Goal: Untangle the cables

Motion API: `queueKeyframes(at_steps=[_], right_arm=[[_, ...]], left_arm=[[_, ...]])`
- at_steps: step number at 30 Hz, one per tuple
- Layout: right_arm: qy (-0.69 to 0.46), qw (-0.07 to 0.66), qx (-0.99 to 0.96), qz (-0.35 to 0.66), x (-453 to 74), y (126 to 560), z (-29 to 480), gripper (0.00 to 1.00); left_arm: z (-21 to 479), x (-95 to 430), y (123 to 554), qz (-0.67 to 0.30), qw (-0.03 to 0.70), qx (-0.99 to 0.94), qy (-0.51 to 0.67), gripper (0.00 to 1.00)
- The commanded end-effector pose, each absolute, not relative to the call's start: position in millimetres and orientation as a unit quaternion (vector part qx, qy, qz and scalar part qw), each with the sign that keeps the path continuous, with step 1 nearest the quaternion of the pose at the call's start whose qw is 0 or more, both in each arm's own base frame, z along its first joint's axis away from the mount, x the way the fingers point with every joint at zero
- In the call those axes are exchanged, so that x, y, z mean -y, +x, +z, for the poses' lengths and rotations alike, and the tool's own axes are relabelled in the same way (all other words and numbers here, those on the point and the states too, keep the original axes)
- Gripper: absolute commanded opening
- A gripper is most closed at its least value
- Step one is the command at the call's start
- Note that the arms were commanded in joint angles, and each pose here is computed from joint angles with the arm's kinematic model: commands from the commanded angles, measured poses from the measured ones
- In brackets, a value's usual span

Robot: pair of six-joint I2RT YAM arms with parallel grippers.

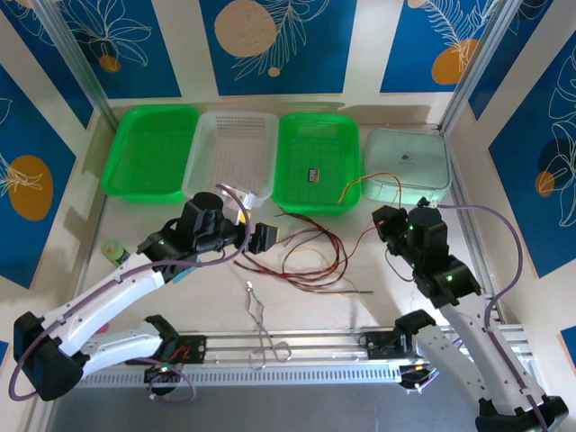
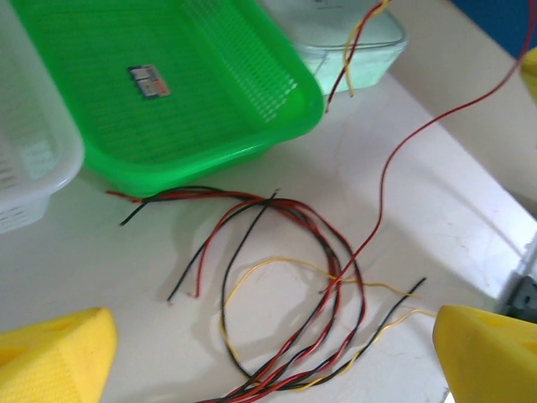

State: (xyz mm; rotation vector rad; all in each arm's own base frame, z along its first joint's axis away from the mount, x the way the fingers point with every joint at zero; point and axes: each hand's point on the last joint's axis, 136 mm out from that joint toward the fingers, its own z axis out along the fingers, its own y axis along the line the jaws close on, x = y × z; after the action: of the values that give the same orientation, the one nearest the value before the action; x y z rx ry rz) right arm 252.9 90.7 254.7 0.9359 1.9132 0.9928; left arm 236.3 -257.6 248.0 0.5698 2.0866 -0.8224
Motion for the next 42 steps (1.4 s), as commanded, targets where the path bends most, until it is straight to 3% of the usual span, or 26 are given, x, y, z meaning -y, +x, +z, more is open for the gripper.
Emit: queueKeyframes(at_steps=[1, 16, 28, 42], right_arm=[[0.337, 0.391, -0.727, 0.453, -106.1, 251.9, 297.3, 0.00], [0.397, 0.398, -0.591, 0.579, -120.8, 272.6, 385.2, 0.00], [0.390, 0.411, -0.533, 0.629, -128.0, 282.2, 452.0, 0.00], [0.373, 0.396, -0.506, 0.670, -153.0, 284.9, 490.6, 0.00]], left_arm=[[272.1, 277.0, 229.1, -0.372, 0.424, -0.783, 0.261, 0.96], [269.5, 343.8, 244.4, -0.415, 0.480, -0.703, 0.322, 0.99], [296.9, 414.6, 265.2, -0.528, 0.486, -0.626, 0.305, 1.00], [315.2, 468.0, 297.2, -0.563, 0.496, -0.594, 0.291, 0.97]])
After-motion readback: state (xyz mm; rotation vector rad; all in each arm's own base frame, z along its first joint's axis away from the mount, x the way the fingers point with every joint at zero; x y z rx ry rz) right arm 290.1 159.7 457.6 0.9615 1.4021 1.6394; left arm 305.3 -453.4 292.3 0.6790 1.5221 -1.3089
